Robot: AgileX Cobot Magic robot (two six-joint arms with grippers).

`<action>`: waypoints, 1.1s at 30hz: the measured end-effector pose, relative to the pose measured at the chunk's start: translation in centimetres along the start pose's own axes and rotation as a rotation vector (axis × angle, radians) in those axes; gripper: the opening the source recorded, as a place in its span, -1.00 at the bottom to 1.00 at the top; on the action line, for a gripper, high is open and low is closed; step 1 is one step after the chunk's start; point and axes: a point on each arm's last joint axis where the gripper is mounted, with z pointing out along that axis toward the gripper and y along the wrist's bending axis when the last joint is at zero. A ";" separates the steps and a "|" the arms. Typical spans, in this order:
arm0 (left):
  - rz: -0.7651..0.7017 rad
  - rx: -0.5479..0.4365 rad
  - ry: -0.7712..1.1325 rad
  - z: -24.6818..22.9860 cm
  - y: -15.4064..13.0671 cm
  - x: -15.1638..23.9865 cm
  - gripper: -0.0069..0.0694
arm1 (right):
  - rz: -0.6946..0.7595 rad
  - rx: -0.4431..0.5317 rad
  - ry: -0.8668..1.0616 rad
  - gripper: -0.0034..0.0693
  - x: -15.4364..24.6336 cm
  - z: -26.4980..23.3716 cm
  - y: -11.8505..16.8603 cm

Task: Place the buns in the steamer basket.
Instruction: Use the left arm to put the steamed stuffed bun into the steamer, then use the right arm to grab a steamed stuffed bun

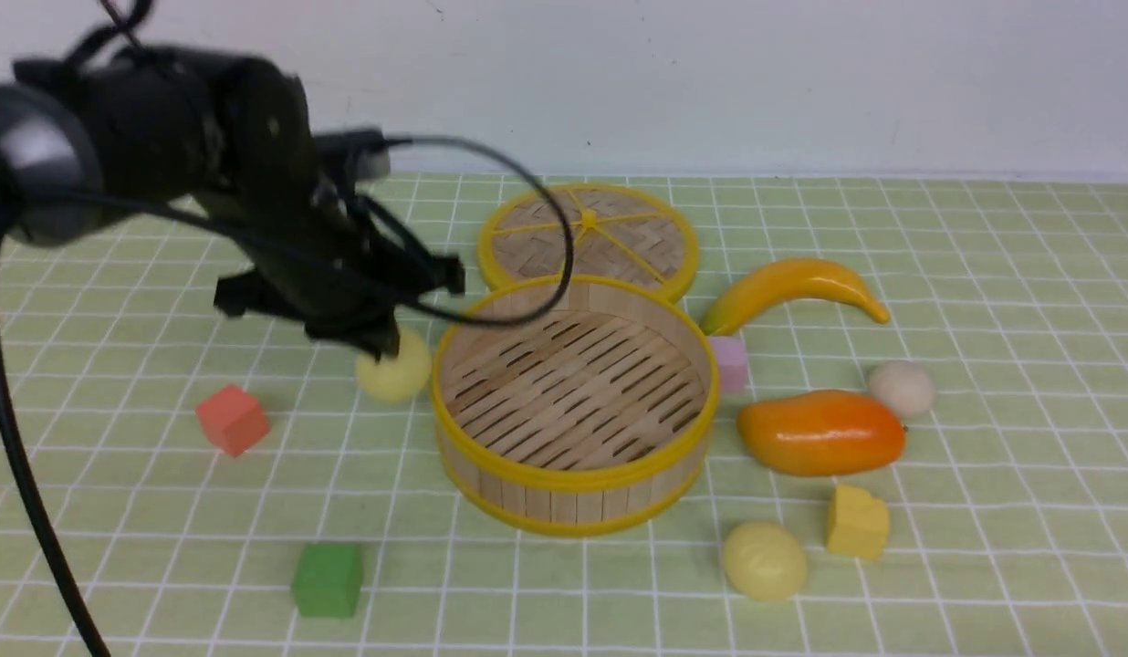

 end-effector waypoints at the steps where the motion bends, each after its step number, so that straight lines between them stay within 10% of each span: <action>1: -0.008 0.030 -0.016 -0.4 -0.4 -0.3 -0.85 | 0.000 0.000 0.000 -0.24 0.0 0.0 0.0; 18: -0.056 0.169 0.043 7.3 -1.3 0.1 -0.74 | 0.000 0.000 0.000 -0.24 0.0 0.0 0.0; 33: 0.056 0.174 -0.062 -3.1 -1.8 -0.6 0.23 | 0.000 0.000 0.000 -0.24 0.0 0.0 0.0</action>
